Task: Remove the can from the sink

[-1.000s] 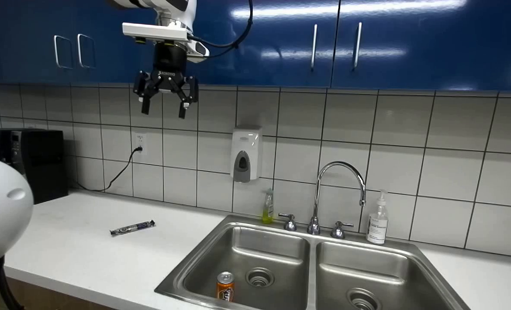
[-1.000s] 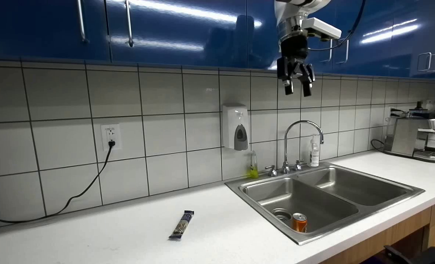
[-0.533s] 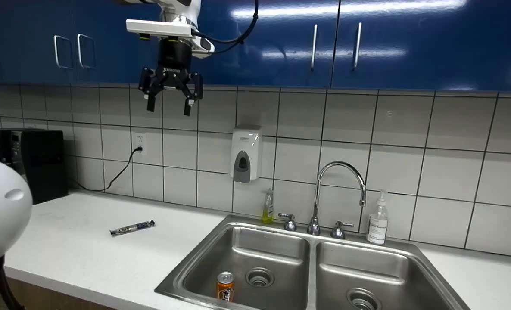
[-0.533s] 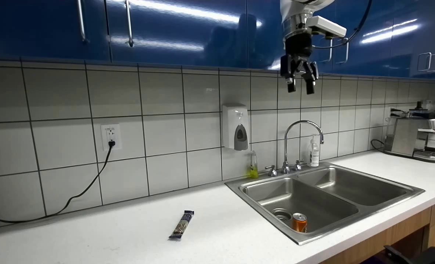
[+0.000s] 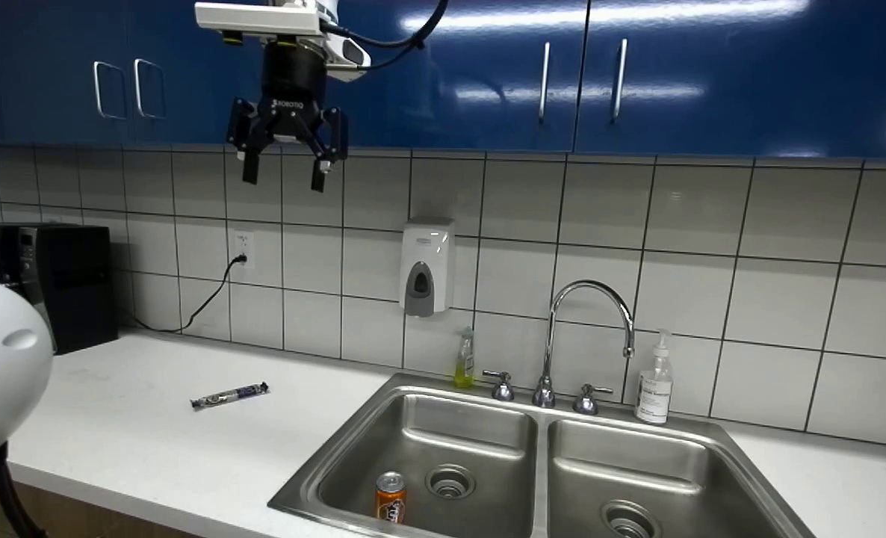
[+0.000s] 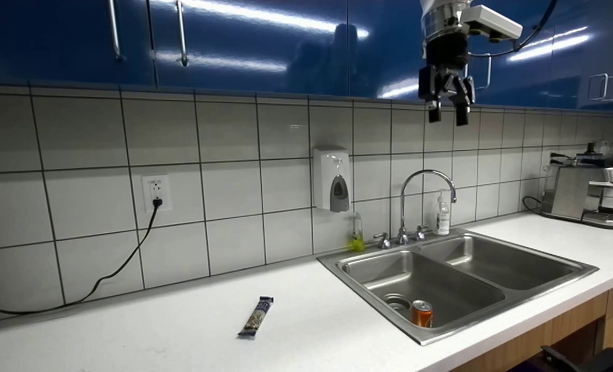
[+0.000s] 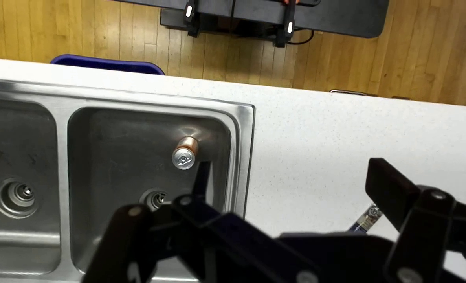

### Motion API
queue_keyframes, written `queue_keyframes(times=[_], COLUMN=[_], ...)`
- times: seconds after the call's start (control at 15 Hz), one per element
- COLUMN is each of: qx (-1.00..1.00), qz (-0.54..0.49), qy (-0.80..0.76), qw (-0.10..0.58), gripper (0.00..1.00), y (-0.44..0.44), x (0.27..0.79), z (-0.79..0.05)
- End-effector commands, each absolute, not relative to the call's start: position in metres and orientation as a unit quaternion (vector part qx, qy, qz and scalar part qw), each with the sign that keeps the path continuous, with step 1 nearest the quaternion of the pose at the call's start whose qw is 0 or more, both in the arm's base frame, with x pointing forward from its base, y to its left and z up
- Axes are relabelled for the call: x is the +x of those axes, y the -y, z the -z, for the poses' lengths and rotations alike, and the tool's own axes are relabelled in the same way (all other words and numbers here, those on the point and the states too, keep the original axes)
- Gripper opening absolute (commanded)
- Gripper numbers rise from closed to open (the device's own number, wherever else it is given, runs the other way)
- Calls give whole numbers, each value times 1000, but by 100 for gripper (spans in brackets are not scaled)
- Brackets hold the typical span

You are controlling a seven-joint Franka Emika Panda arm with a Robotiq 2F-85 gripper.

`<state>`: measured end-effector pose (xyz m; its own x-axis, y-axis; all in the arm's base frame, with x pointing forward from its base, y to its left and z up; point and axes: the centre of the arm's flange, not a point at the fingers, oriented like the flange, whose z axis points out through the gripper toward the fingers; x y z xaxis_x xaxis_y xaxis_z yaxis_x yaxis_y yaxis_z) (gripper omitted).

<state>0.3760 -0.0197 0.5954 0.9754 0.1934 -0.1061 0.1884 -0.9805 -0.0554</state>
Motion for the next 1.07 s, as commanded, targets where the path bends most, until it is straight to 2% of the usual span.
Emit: queue_keyframes(times=[0.0, 0.27, 1.0], qx=[-993, -993, -997], qz=[-65, -76, -38], qy=[96, 92, 56], qw=[12, 18, 20], gripper=[100, 100, 100], y=[18, 17, 37], x=[348, 351, 402], z=[-583, -551, -448])
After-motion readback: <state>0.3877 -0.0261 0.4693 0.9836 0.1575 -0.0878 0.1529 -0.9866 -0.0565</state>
